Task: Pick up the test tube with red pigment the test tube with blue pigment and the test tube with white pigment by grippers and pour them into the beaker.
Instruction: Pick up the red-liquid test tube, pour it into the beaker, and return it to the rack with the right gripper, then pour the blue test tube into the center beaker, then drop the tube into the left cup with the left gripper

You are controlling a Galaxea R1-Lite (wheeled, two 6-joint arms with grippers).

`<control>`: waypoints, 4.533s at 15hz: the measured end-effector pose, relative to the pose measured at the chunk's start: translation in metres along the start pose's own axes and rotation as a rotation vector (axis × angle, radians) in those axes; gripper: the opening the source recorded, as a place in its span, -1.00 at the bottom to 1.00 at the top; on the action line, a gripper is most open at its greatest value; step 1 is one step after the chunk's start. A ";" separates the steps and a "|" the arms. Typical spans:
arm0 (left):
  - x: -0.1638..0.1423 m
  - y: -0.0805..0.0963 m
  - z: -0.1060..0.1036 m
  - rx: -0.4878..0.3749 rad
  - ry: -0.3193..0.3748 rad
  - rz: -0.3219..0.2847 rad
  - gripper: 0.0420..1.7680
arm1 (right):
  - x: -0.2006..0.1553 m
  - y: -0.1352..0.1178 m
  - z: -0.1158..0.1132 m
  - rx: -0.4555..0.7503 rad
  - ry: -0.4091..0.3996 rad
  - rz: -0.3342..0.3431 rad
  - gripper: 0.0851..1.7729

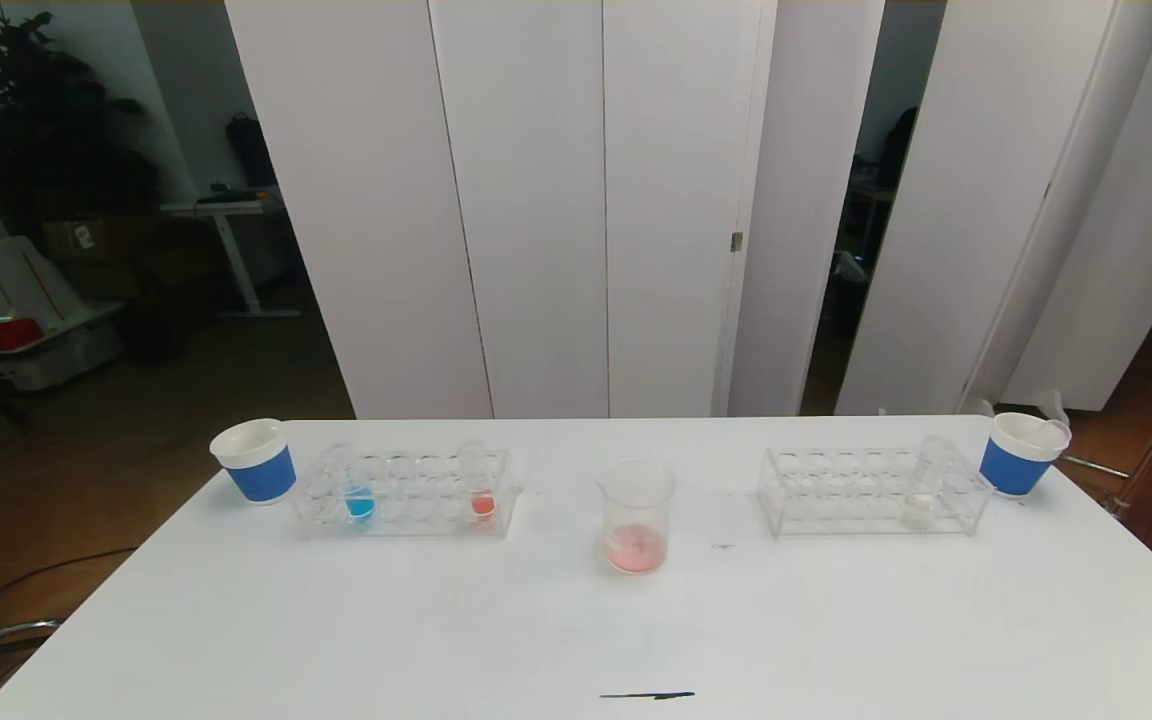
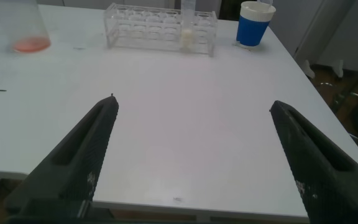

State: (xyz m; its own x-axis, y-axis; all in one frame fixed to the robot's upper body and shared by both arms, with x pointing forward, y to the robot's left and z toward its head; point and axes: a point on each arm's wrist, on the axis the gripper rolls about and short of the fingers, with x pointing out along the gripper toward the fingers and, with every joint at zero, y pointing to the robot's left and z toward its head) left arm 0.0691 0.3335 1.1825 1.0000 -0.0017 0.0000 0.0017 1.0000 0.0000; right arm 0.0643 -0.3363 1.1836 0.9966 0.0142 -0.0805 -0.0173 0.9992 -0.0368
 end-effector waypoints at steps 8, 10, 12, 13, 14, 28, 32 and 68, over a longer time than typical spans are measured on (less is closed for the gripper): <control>0.000 0.000 0.000 0.000 0.000 0.000 0.97 | 0.000 0.000 0.000 0.000 0.000 0.000 0.97; 0.000 0.000 0.000 0.000 0.000 0.000 0.97 | 0.000 0.000 0.000 0.000 0.000 0.000 0.97; 0.000 0.000 0.000 0.000 0.000 0.000 0.97 | 0.000 0.000 0.000 0.000 0.000 0.000 0.97; 0.000 0.000 0.000 0.000 0.000 0.000 0.97 | 0.000 0.000 0.000 0.000 0.000 0.000 0.97; 0.000 0.000 0.000 0.000 0.000 0.000 0.97 | 0.000 0.000 0.000 0.000 0.000 0.000 0.97; 0.000 0.000 0.000 0.000 0.000 0.000 0.97 | 0.000 0.000 0.000 0.000 0.000 0.000 0.97; 0.000 0.000 0.000 0.000 0.000 0.000 0.97 | 0.000 0.000 0.000 0.000 0.000 0.000 0.97; -0.024 0.001 0.062 0.001 -0.150 0.029 0.97 | 0.000 0.000 0.000 0.000 0.000 0.000 0.97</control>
State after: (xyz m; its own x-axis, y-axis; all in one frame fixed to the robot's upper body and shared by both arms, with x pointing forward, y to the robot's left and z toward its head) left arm 0.0451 0.3342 1.2442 0.9885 0.0275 0.1490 -0.0277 0.9996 -0.0008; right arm 0.0643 -0.3363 1.1836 0.9966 0.0142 -0.0805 -0.0172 0.9992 -0.0364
